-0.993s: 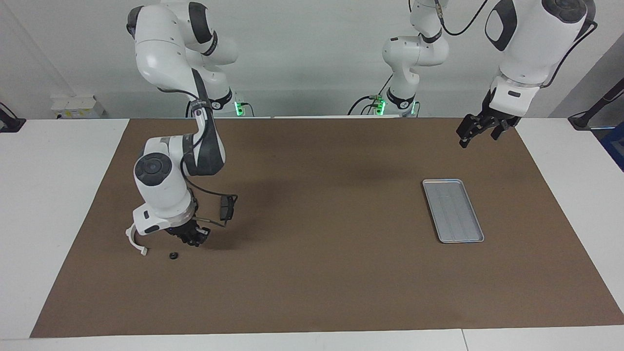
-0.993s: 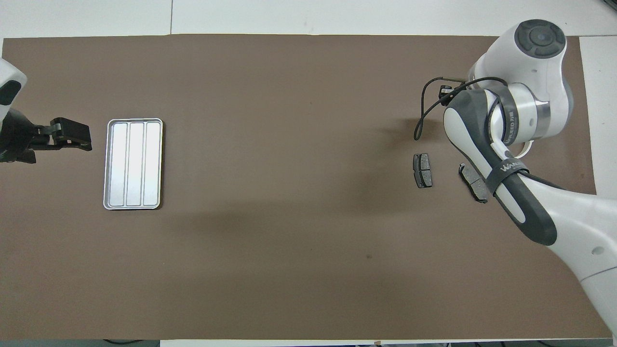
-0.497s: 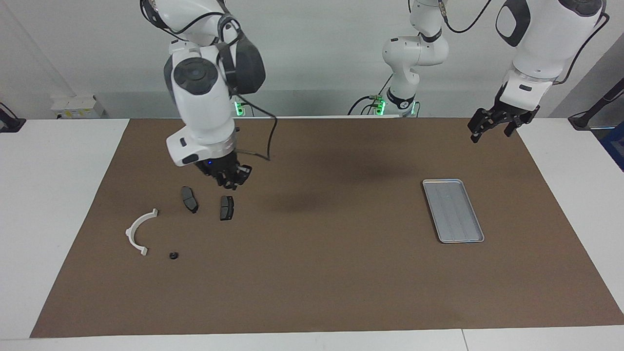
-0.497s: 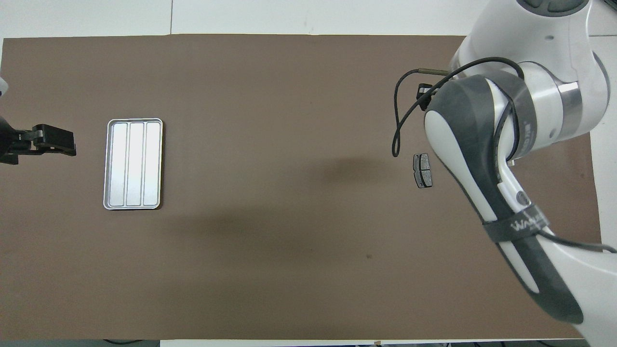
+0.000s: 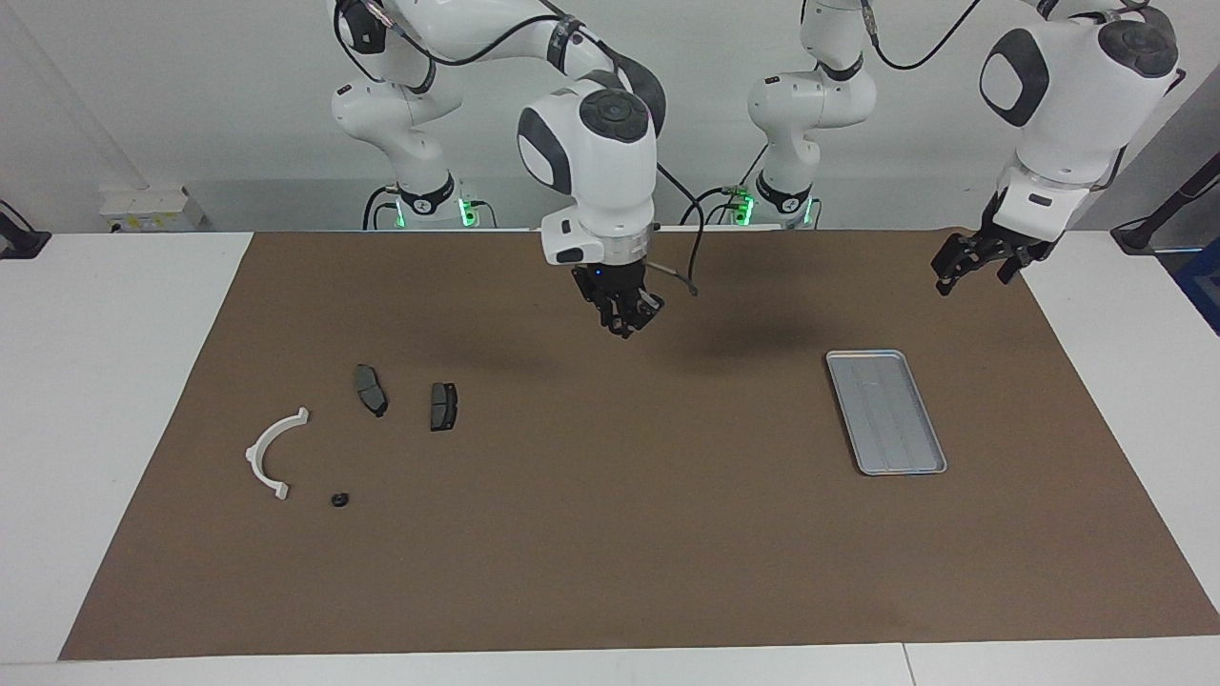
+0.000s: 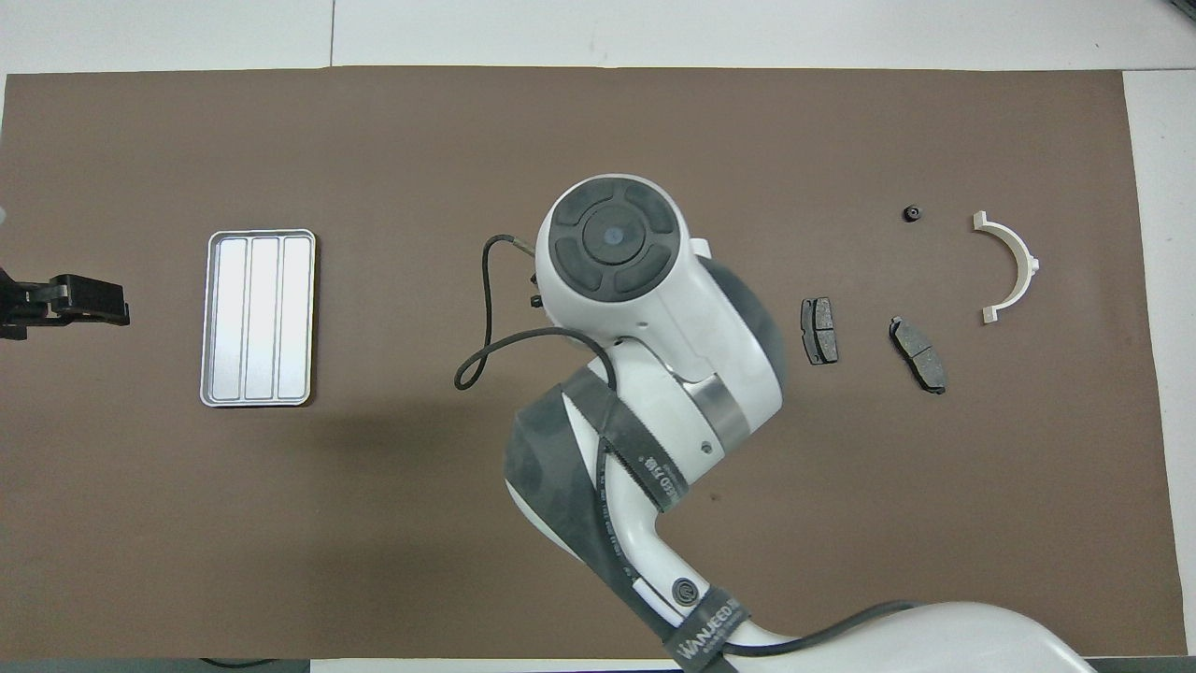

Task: Pick bearing gear from pile to tray

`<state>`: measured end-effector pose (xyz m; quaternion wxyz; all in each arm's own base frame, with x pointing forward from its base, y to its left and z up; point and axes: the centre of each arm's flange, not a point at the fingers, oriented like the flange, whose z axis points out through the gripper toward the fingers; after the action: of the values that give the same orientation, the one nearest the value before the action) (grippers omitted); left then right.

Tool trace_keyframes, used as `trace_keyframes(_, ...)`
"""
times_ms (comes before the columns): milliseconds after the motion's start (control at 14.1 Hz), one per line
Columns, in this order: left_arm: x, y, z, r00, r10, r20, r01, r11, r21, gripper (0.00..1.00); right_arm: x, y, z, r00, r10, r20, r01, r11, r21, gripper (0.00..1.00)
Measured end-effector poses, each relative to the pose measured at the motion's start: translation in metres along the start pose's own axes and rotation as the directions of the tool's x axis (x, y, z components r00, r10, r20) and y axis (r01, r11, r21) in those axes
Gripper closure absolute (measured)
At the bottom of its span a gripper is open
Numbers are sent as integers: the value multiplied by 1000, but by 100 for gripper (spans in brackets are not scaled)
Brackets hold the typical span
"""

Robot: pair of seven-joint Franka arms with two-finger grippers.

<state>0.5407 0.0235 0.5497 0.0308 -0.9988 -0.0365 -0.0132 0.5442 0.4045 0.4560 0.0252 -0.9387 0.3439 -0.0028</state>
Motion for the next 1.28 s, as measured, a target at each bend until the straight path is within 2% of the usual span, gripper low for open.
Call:
trace_keyframes(213,0,19,25,1000,20,-16,-21,999,-26,0,-18,-3,59,1000,24,5,-24,1000,0,65)
trace_keyframes(426,-1,44,45,1000,7,-10,-7,999,-33,0,-47,-17,115,999,41,-29,-41,999,9,65)
trace_keyframes(639,-1,69,58,1000,17,-20,-17,999,-36,0,-59,-25,157,999,42,-32,-41,999,28,65)
trace_keyframes(851,-5,79,76,999,31,-30,-32,999,-39,0,-53,-27,165,998,49,-34,-48,998,42,65)
trace_keyframes(1135,-6,79,80,999,26,-29,-27,999,-39,0,-50,-28,164,998,54,-35,-52,998,44,65)
trace_keyframes(1277,-6,79,80,999,25,-29,-26,999,-39,0,-49,-27,164,997,62,-36,-61,997,44,60)
